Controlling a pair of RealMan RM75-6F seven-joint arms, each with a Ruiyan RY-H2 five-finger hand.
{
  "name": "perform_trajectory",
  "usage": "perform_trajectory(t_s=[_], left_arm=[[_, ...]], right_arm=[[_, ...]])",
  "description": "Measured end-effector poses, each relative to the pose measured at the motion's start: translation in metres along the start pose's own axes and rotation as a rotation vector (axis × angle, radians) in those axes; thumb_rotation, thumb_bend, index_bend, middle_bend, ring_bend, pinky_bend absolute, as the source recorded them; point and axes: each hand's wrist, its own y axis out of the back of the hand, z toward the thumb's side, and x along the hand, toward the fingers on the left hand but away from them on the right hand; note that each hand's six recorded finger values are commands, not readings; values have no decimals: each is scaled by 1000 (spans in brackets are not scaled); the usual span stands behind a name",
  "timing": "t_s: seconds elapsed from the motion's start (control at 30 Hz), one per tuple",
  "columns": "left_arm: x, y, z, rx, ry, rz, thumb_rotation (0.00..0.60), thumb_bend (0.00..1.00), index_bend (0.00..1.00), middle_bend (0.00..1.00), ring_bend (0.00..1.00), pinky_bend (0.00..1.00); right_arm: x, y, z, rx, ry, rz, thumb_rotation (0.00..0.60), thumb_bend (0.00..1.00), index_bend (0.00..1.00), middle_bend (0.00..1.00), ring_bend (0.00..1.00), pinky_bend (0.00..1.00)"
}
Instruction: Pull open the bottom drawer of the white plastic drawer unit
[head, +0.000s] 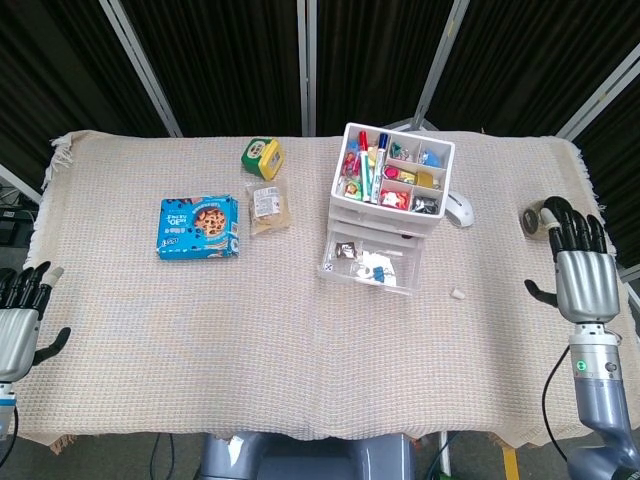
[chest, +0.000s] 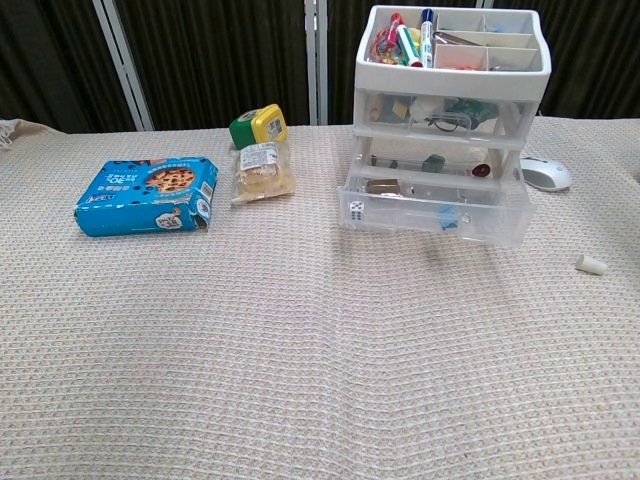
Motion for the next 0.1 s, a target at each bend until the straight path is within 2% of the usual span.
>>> perform_trajectory(t_s=[0.1], left_arm=[[0,0,0,-3,-1,1,600,336,60,0,0,0]], right_arm=[[5,5,-1,-84,-9,33,600,72,0,4,15,0]])
